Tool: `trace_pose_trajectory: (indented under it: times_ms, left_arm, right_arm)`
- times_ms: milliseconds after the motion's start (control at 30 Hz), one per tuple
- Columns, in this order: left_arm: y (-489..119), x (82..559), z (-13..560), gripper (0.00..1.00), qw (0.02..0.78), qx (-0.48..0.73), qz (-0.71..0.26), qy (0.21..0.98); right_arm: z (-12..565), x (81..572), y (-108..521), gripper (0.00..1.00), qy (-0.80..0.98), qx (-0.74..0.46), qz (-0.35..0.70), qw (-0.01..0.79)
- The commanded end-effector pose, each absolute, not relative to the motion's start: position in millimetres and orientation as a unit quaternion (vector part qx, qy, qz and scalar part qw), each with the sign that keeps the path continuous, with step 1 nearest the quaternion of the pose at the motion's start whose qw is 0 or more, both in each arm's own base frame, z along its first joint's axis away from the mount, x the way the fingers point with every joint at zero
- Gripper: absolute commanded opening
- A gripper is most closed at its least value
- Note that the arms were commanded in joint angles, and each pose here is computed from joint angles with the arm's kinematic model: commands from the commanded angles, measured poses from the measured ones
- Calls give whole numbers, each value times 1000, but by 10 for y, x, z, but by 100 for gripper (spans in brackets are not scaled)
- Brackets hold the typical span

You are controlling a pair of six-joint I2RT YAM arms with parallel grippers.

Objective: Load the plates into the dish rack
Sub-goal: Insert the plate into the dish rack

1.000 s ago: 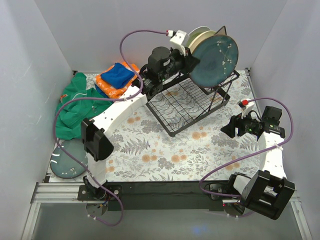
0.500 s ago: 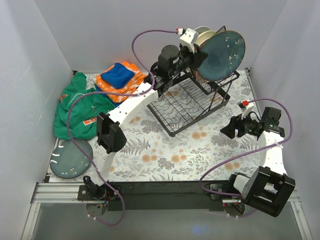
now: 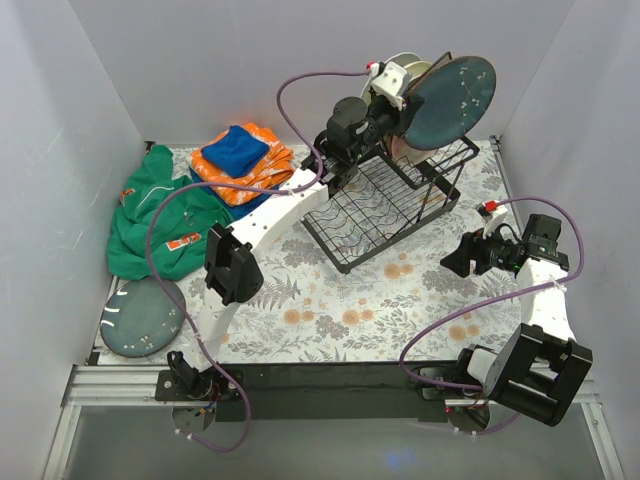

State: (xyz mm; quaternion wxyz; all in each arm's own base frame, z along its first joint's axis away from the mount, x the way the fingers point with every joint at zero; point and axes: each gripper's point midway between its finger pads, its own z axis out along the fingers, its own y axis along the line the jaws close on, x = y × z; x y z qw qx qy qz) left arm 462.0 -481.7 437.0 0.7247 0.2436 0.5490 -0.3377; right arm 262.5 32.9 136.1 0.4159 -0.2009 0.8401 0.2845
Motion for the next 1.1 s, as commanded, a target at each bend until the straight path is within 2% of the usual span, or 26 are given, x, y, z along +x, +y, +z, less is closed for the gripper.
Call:
trace_pose_trajectory:
  times_ms: [0, 667, 1067]
  left_arm:
    - [-4490, 4327, 5535, 0, 828, 185, -322, 419]
    - [-4620, 4262, 5412, 0, 864, 222, -211, 400]
    - [-4659, 4278, 5287, 0, 866, 229, -177, 408]
  right_arm:
    - [1395, 2645, 344, 71, 832, -201, 294, 425]
    - [1362, 2649, 322, 71, 834, -193, 300, 421]
    - [1366, 2654, 310, 72, 833, -190, 302, 423]
